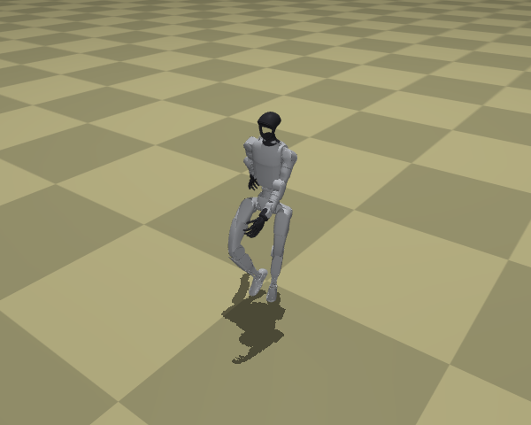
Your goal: Upper body actions
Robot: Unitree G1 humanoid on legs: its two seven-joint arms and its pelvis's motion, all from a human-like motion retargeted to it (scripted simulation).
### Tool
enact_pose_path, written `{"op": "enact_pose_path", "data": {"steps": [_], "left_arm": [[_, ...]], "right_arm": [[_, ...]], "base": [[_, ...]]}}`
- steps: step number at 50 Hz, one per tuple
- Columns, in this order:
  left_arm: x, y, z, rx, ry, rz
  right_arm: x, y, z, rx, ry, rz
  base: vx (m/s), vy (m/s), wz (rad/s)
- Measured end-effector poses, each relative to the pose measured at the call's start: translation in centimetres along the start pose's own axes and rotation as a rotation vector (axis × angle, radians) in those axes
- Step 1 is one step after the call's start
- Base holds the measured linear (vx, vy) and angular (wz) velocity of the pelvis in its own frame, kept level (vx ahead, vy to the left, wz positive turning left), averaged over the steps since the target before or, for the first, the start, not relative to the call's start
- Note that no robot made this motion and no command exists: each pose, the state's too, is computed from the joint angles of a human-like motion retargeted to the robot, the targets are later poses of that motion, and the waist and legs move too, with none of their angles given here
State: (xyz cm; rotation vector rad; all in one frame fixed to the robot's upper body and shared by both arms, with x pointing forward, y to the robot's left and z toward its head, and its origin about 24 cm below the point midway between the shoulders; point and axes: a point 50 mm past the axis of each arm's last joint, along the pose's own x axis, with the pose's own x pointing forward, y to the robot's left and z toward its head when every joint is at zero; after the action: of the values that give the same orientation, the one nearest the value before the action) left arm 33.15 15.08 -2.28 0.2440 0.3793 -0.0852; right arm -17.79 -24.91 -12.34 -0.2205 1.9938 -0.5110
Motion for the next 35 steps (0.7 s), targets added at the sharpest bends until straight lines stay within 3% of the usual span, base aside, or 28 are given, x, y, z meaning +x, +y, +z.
{"op": "enact_pose_path", "data": {"steps": [5, 8, 10, 13, 16, 20, 22, 25, 29, 32, 35], "left_arm": [[-7.7, -0.8, -14.8, -0.067, 0.539, 0.030], [-19.6, -2.1, -24.6, -0.174, 1.066, -0.018], [-27.3, -2.6, -27.6, -0.292, 1.360, -0.110], [-36.0, -2.9, -29.3, -0.368, 1.572, -0.125], [-42.2, -4.0, -29.3, -0.417, 1.712, -0.089], [-47.3, -4.5, -28.7, -0.497, 1.805, -0.168], [-49.7, -4.1, -28.2, -0.513, 1.874, -0.182], [-51.6, -4.3, -27.6, -0.544, 1.936, -0.156], [-48.5, -4.4, -28.4, -0.589, 1.846, -0.129], [-43.6, -3.1, -29.3, -0.533, 1.714, -0.095], [-37.3, -1.3, -29.7, -0.433, 1.542, 0.025]], "right_arm": [[-0.8, 3.2, 3.5, -0.179, -0.069, 0.129], [-2.4, 6.1, 8.8, -0.332, -0.195, 0.246], [-5.8, 8.7, 15.7, -0.461, -0.384, 0.320], [-15.5, 13.3, 26.5, -0.597, -0.810, 0.460], [-28.0, 15.8, 33.1, -0.652, -1.278, 0.576], [-45.0, 13.6, 35.7, -0.579, -1.894, 0.715], [-50.5, 10.8, 35.1, -0.554, -2.135, 0.717], [-55.6, 7.9, 33.2, -0.552, -2.422, 0.633], [-55.9, 8.2, 32.4, -0.513, -2.509, 0.536], [-51.3, 10.2, 33.5, -0.536, -2.366, 0.537], [-41.5, 12.7, 34.7, -0.645, -2.024, 0.532]], "base": [[0.22, -0.09, -0.81], [0.17, -0.11, -1.42], [-0.31, -0.06, -1.43], [-0.37, -0.27, -0.57], [-0.28, -0.58, -0.63], [-0.23, -0.40, -0.71], [0.07, -0.05, -0.17], [0.04, 0.02, 0.37], [0.14, 0.04, 1.35], [0.08, 0.32, 0.96], [0.23, 0.29, 0.32]]}}
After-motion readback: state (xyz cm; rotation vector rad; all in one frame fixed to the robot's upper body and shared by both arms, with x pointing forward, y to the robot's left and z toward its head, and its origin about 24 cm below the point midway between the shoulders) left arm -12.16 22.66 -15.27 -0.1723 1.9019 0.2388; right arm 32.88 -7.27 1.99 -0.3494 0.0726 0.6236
